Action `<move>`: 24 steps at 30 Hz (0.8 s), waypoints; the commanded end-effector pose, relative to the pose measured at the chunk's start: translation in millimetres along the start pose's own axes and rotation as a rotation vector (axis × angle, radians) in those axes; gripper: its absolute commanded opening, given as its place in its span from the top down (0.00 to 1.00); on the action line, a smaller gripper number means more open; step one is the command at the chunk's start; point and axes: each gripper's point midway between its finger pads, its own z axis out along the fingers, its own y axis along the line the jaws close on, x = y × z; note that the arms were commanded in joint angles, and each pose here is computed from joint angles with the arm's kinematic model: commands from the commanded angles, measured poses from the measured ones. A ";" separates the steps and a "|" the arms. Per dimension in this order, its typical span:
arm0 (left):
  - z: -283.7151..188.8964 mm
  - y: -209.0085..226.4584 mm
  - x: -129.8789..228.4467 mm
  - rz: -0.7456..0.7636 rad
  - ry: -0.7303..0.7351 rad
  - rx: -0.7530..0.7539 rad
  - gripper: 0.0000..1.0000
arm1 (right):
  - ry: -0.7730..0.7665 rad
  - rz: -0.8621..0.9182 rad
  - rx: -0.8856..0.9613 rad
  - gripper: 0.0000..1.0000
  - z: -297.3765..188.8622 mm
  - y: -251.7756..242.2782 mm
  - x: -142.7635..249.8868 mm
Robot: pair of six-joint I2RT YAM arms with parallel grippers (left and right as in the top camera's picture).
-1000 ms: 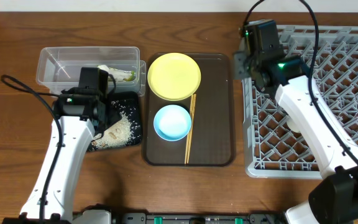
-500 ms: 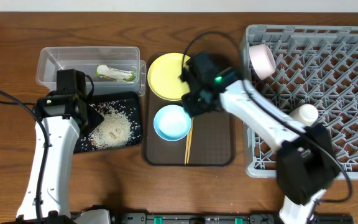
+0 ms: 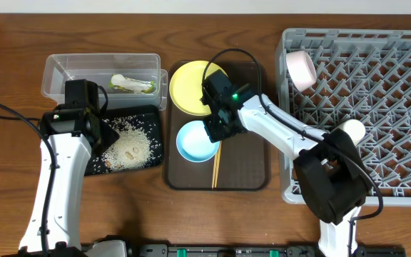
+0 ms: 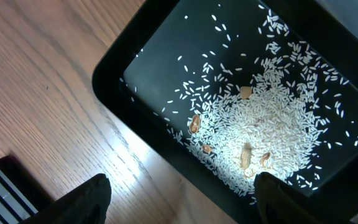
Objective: Sort waste into correct bins and load items into the dishwasher rack
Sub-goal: 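Carry the blue bowl into the dish rack and release it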
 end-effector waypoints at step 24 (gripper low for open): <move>-2.7 0.6 -3.3 -0.002 -0.013 0.004 0.23 | -0.711 0.352 1.183 0.99 -345.4 -287.3 -38.0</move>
